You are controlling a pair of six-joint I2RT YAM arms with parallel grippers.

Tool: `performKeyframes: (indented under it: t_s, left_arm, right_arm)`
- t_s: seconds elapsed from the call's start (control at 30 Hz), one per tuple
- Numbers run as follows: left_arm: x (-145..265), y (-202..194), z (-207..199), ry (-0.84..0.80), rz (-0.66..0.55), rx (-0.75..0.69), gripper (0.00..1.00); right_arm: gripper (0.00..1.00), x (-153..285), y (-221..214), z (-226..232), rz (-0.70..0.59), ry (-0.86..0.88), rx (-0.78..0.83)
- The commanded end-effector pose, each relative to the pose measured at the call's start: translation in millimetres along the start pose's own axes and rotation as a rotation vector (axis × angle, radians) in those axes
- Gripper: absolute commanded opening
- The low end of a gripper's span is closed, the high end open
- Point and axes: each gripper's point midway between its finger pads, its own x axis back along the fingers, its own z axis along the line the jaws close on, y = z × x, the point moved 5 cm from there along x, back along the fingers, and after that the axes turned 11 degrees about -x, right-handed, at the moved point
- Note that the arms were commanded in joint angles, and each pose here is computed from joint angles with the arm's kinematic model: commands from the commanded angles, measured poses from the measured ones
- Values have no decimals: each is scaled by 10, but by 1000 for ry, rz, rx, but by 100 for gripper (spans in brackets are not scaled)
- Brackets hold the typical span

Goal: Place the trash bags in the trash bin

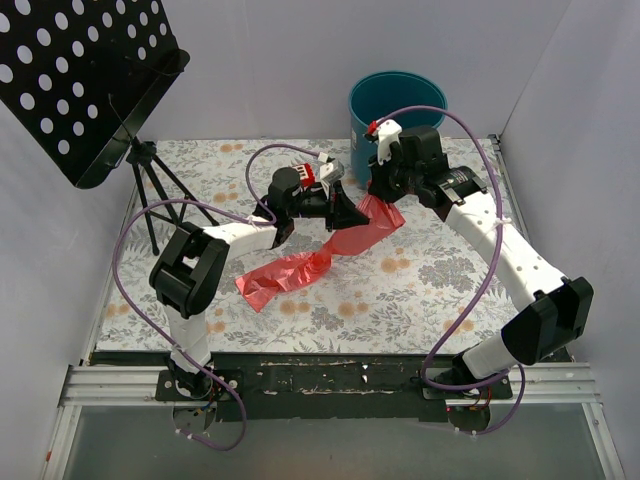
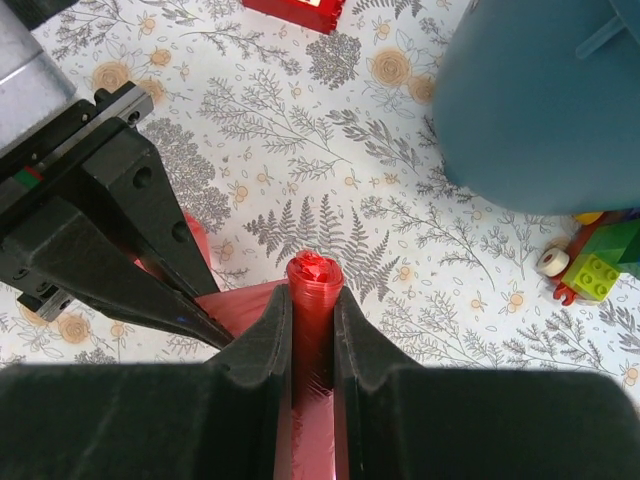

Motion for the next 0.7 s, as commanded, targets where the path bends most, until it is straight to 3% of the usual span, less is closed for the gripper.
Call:
performKeyframes:
  t_s: [0.0, 0.07, 0.3, 0.43, 0.67]
  left_arm:
    - [53, 219, -45, 62, -37, 2, 0]
    - [70, 210, 99, 188, -37, 37, 0]
    - [144, 199, 525, 548, -62, 169, 0]
    - [196, 227, 723, 696, -51, 192, 0]
    - [336, 444, 863, 864, 8, 124, 0]
  right_arm:
    - [1, 29, 190, -60, -67, -27, -26]
    - [1, 26, 184, -15, -59, 8, -28]
    - [1, 163, 95, 482, 7, 452, -41]
    - [1, 258, 112, 559, 33, 634, -175]
    - [1, 228, 38, 175, 83, 882, -479]
